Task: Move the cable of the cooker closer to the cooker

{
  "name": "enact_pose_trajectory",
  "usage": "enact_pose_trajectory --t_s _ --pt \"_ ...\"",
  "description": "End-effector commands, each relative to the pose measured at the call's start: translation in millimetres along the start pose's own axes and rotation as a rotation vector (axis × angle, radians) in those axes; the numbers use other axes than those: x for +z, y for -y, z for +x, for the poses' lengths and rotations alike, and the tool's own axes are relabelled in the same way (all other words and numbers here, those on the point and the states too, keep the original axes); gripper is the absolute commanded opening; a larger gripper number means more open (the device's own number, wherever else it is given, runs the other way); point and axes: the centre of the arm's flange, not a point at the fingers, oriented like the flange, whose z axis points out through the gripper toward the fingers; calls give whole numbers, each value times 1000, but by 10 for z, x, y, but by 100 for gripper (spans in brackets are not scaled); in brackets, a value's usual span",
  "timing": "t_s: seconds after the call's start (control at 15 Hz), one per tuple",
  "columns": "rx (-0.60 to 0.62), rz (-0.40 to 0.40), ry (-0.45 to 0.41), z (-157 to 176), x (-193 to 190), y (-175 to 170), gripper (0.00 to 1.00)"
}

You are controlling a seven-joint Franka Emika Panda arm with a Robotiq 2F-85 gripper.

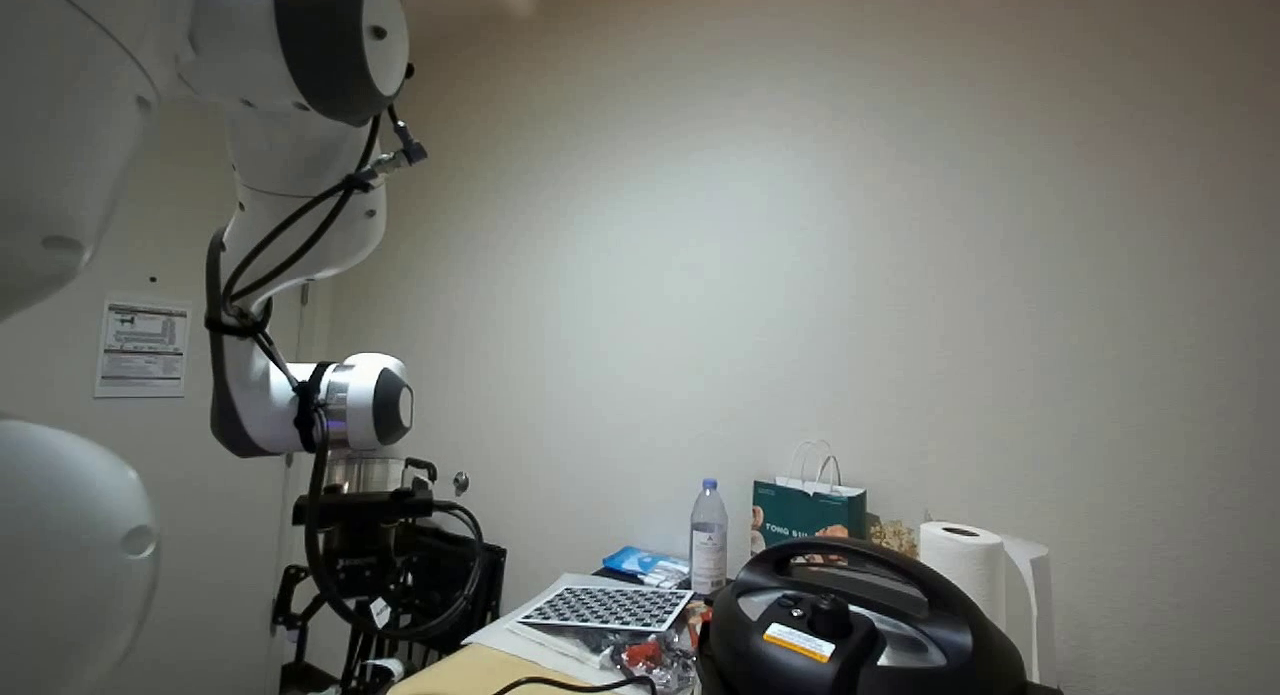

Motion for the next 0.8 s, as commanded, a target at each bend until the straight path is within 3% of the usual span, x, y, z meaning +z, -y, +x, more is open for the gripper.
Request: enact_pose_trajectory --t_s 0.0,0.13,0.2,0.47,0.6,0.73 --pt "-63 -86 -34 527 72 255 100" --pt "-127 -124 -27 680 90 400 100" --pt "-99 -86 -26 455 42 335 100" --pt "-135 -100 -28 634 107 449 100" --pt "-123 -46 -40 534 147 431 100" --pt "-111 -50 -24 679 237 435 100"
